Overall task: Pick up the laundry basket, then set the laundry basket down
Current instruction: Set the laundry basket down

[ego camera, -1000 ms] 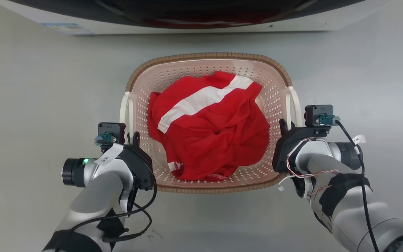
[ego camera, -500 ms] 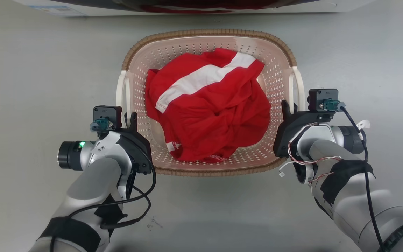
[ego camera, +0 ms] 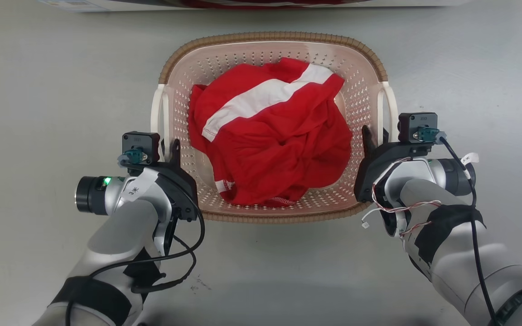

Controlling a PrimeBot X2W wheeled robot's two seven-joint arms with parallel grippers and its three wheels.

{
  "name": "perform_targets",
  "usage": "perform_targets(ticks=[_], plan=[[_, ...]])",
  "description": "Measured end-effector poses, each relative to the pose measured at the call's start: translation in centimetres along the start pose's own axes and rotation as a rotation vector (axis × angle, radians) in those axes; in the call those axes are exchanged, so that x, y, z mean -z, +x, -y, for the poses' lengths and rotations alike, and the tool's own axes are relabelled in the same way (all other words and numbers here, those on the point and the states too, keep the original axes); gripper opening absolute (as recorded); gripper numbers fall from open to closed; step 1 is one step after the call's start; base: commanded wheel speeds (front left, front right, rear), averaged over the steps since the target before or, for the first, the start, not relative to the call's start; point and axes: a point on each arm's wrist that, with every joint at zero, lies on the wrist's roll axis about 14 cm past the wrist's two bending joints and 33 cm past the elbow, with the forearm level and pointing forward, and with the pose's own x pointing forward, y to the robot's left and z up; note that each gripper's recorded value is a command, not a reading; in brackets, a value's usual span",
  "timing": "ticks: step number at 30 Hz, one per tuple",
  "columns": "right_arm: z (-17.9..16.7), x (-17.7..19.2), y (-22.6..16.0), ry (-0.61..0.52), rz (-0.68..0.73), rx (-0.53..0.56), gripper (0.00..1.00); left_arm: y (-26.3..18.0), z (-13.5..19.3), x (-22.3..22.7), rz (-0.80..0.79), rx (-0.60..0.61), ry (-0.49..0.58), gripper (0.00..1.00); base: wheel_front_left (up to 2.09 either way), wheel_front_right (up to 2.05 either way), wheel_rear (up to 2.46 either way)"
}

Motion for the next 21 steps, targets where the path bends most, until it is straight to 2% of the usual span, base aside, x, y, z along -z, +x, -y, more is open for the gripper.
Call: perform_targets(ticks=[1, 2, 3, 4, 5, 21], plan=[[-0.1, -0.1, 0.0, -0.002, 0.002, -0.002, 0.59, 0.0, 0.1, -0.1, 0.003, 0.003, 0.0, 0.42, 0.0, 0.0, 0.0], [-0.2, -0.2, 0.0, -0.003, 0.005, -0.005, 0.75, 0.0, 0.3, -0.2, 0.005, 0.007, 0.0, 0.48, 0.0, 0.0, 0.0], [-0.3, -0.4, 0.0, -0.004, 0.012, -0.007, 0.94, 0.0, 0.5, -0.2, 0.005, 0.01, -0.001, 0.78, 0.0, 0.0, 0.0], [-0.3, -0.4, 0.0, -0.004, 0.012, -0.007, 1.0, 0.0, 0.5, -0.2, 0.005, 0.01, -0.001, 0.95, 0.0, 0.0, 0.0], [-0.5, -0.6, 0.1, -0.005, 0.019, -0.013, 1.0, 0.0, 0.6, -0.2, 0.006, 0.012, -0.002, 1.0, 0.0, 0.0, 0.0], [-0.3, -2.3, -1.1, -0.028, 0.058, 0.003, 1.0, -1.0, 0.4, -1.6, 0.043, -0.004, 0.006, 1.0, 0.0, 0.0, 0.0]])
